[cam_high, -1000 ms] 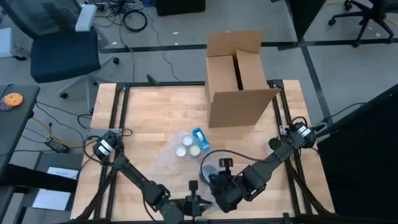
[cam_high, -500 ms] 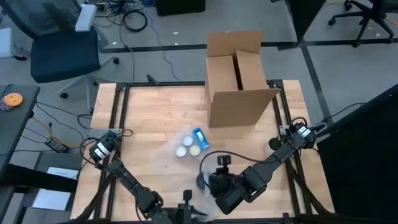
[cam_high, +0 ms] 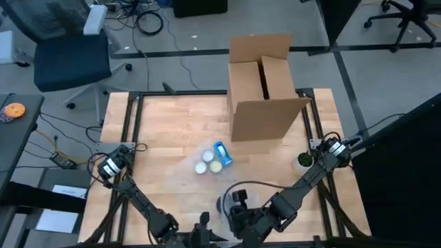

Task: Wrap mug
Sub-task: Wrap the purple mug with the transparent bubble wrap

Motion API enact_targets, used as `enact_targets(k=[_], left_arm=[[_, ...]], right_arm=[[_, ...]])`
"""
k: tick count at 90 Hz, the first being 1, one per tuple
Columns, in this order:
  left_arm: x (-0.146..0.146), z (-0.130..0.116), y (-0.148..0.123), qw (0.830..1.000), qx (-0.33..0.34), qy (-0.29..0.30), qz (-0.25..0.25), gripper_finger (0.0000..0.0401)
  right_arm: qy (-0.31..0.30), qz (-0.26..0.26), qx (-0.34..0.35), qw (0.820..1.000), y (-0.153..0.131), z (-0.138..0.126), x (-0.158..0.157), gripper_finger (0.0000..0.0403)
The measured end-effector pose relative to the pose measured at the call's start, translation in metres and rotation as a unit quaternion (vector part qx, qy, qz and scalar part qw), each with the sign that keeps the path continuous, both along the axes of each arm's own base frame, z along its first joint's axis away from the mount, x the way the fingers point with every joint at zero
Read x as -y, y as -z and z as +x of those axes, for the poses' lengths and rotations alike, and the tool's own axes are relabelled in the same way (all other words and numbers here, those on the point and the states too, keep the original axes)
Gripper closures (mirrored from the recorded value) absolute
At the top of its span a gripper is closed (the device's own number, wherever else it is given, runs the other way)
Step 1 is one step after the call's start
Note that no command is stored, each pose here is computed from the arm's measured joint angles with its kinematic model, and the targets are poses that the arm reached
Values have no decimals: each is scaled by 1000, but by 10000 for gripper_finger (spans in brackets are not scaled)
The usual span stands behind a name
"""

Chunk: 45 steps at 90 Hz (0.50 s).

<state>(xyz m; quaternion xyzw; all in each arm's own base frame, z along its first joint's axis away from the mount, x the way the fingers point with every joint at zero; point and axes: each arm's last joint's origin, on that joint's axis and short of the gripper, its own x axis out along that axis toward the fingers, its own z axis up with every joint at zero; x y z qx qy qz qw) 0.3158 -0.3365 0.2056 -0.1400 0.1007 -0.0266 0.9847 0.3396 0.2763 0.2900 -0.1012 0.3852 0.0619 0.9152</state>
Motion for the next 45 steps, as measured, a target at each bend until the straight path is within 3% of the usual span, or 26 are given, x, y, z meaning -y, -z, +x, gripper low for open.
enact_targets(k=[16, 45], left_arm=[[1, -1, 2, 1000, -12, 21, 1, 401], [-2, 3, 1, 999, -1, 12, 37, 401]], right_arm=[[-7, 20, 21, 1000, -1, 2, -4, 330], [-52, 92, 31, 994, 37, 13, -4, 330]])
